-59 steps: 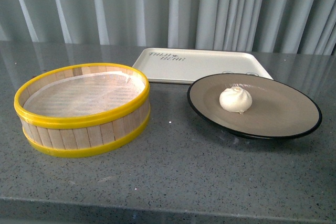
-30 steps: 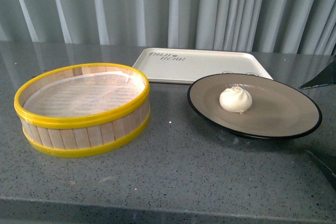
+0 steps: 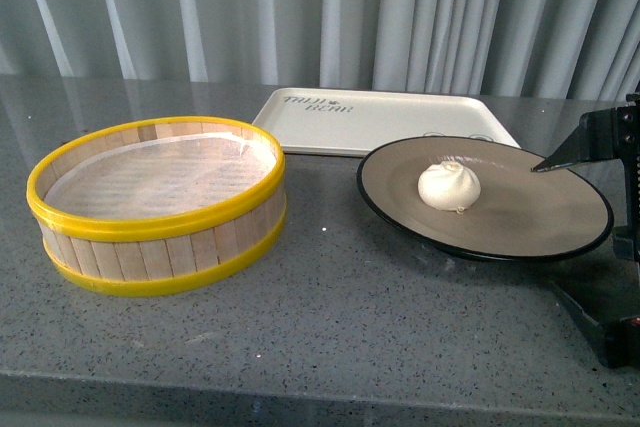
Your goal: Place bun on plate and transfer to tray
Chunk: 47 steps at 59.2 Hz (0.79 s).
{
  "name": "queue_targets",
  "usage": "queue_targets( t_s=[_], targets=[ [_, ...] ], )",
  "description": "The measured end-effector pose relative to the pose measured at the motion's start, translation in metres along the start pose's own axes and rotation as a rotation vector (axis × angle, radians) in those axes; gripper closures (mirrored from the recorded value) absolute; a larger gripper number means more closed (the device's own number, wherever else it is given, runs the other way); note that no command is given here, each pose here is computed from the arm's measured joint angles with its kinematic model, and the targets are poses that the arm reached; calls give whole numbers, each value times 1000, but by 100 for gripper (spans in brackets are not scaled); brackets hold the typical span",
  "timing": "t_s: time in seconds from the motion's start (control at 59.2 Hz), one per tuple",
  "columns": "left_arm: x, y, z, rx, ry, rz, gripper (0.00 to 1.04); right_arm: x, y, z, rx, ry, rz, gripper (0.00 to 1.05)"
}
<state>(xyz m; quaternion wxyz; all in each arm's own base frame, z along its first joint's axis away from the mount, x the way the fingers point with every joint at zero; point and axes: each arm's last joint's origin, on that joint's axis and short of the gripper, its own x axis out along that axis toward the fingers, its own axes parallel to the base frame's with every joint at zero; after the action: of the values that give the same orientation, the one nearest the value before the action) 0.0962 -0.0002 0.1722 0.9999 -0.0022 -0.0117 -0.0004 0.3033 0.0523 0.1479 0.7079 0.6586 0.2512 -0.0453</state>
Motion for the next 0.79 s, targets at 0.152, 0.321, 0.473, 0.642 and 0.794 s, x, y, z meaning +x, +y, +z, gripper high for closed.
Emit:
queue_targets(
  t_s=[0.152, 0.321, 0.473, 0.642, 0.794],
  targets=[
    [0, 0, 0, 0, 0, 0, 7, 13, 3, 3, -8, 18, -5, 8],
    [0, 0, 0, 0, 0, 0, 7, 22, 0, 3, -7, 29, -20, 8],
    [0, 0, 0, 0, 0, 0, 7, 25, 1, 0, -9, 39, -20, 25],
    [0, 0, 0, 0, 0, 0, 7, 28, -1, -3, -9, 48, -29, 50],
    [0, 0, 0, 0, 0, 0, 7, 28, -1, -3, -2, 49, -24, 74]
  ],
)
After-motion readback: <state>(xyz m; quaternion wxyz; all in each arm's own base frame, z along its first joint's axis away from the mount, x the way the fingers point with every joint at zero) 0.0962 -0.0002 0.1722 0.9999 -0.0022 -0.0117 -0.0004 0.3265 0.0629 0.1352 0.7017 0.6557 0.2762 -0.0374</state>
